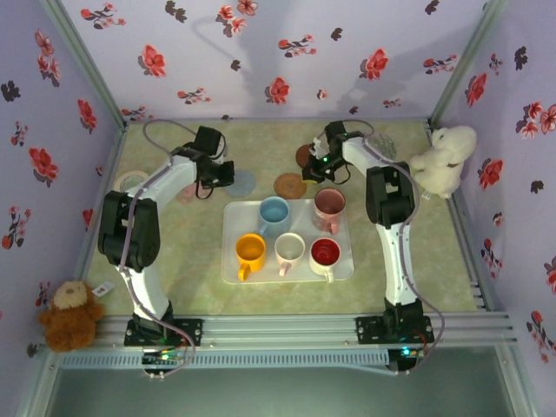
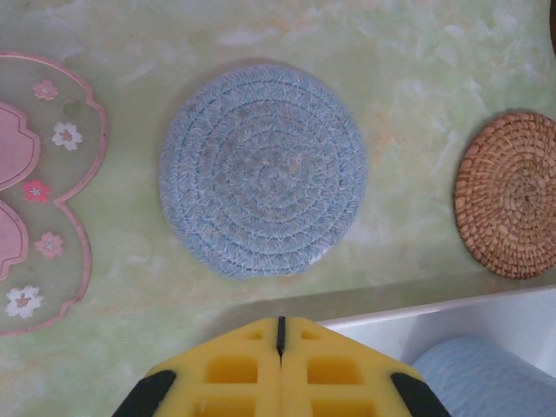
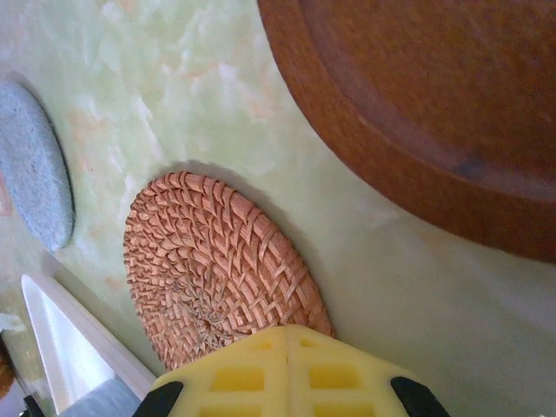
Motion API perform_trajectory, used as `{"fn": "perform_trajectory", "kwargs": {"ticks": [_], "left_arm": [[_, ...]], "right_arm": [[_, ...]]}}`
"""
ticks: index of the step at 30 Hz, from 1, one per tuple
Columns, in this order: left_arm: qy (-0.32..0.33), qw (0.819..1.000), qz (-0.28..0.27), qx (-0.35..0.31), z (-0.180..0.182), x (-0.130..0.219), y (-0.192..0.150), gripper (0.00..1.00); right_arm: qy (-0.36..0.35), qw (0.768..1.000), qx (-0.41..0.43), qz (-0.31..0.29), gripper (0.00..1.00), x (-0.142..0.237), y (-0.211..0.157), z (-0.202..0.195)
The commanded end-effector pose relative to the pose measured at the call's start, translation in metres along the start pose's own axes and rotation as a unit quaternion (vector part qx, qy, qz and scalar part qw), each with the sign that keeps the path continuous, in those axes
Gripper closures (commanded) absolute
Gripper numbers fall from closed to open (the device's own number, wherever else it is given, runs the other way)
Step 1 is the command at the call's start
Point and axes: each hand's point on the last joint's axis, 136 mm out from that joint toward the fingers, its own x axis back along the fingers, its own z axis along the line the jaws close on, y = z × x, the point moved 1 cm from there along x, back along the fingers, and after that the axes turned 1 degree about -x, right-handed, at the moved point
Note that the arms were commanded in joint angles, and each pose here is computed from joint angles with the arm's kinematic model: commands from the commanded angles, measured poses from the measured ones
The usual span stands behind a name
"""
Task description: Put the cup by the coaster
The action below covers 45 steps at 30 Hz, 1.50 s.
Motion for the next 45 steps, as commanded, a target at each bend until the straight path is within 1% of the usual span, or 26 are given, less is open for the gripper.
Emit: {"fn": "perform_trajectory", "kwargs": {"ticks": [1,6,11,13,16,23,28,38,42,45], "left_arm": [[0.012,1.0,0.006,-0.004,0.008,-0.001,-0.004,0.99],[0.014,1.0,0.007,-0.005,0.011,-0.002,-0.004,0.99],[0.013,1.0,0.007,-0.004,0.012,-0.001,-0.005,0.99],[0.013,1.0,0.006,-0.004,0.012,-0.001,-0.005,0.99],[0.012,1.0,0.006,-0.003,0.012,-0.002,-0.006,0.99],[0.012,1.0,0.008,-0.003,0.013,-0.002,-0.009,0.99],[0.013,1.0,0.01,-0.004,0.015,-0.002,-0.011,0.99],[0.016,1.0,0.012,-0.002,0.02,0.001,-0.015,1.0],[0.017,1.0,0.014,-0.002,0.021,0.001,-0.016,1.0],[0.018,1.0,0.014,-0.002,0.022,0.001,-0.015,1.0]], "right_arm": [[-0.001,1.0,-0.009,-0.001,1.0,-0.016,0.003,0.001],[0.009,1.0,0.006,-0.019,1.0,-0.007,0.014,0.013],[0.012,0.998,0.041,-0.038,1.0,0.014,0.021,0.032],[0.012,0.998,0.053,-0.04,1.0,0.02,0.02,0.037],[-0.001,0.998,0.065,-0.027,1.0,0.025,0.013,0.039],[-0.057,0.994,0.086,0.033,1.0,0.014,-0.02,0.027],[-0.073,0.992,0.086,0.053,1.0,-0.001,-0.032,0.022],[-0.098,0.992,0.069,0.037,1.0,-0.018,-0.02,0.013],[-0.093,0.993,0.066,0.022,1.0,-0.02,-0.011,0.015],[-0.082,0.994,0.067,0.025,1.0,-0.022,-0.007,0.02]]}}
